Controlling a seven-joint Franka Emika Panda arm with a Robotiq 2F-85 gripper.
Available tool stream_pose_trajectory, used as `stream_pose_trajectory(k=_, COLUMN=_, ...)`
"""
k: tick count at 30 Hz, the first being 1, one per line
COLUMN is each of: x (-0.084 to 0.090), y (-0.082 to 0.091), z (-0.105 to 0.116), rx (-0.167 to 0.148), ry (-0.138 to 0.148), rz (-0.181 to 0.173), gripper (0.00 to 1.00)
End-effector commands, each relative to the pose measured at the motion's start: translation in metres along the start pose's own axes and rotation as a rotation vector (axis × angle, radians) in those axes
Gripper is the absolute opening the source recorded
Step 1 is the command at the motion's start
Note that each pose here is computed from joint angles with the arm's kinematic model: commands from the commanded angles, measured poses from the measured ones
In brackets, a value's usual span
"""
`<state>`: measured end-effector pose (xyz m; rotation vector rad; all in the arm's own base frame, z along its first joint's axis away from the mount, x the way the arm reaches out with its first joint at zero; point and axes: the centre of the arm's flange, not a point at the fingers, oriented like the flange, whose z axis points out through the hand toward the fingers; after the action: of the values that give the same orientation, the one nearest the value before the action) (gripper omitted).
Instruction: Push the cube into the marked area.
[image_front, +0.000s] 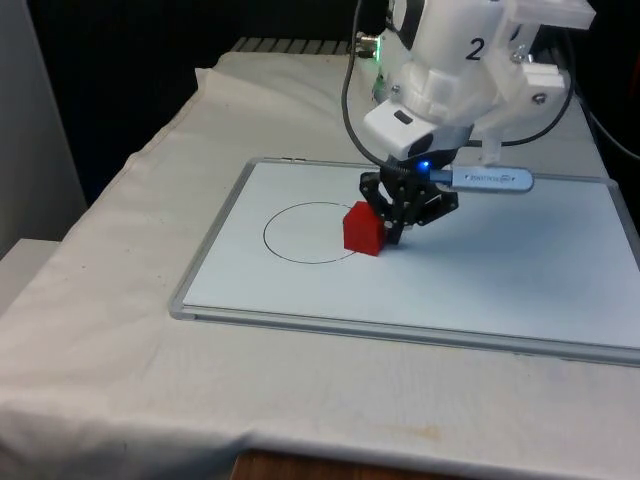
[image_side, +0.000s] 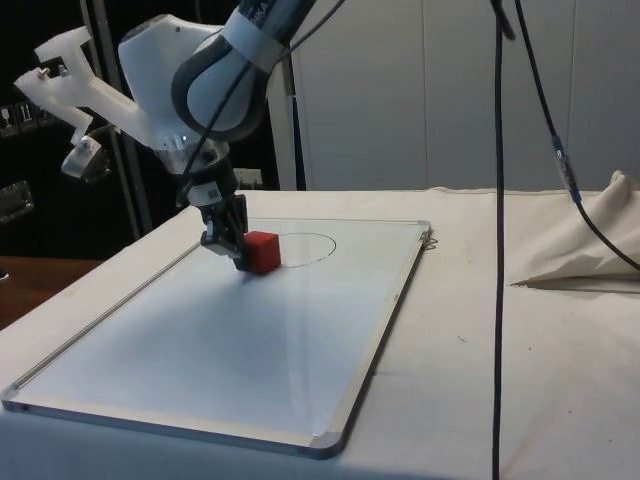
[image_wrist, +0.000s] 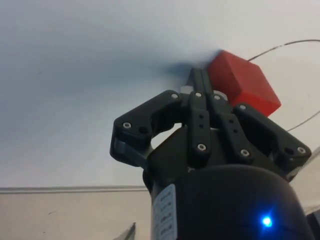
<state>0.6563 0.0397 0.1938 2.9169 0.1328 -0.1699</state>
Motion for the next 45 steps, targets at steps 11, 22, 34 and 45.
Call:
stream_pose_trajectory(k=11, x=0.003, y=0.023, z=0.004, rx=-0.09, ry=-0.026, rz=0.002, gripper=0.0)
stream_pose_trajectory(k=22, x=0.0, y=0.04, z=0.008, rx=-0.162, ry=-0.072, rz=-0.005, gripper=0.0)
stream_pose_trajectory(k=34, x=0.01, y=0.031, z=-0.018, rx=-0.18, ry=-0.051, rz=0.004, gripper=0.0)
stream_pose_trajectory(k=45, x=0.019, y=0.015, z=-0.034, rx=-0.169, ry=-0.008, rz=0.012, gripper=0.0)
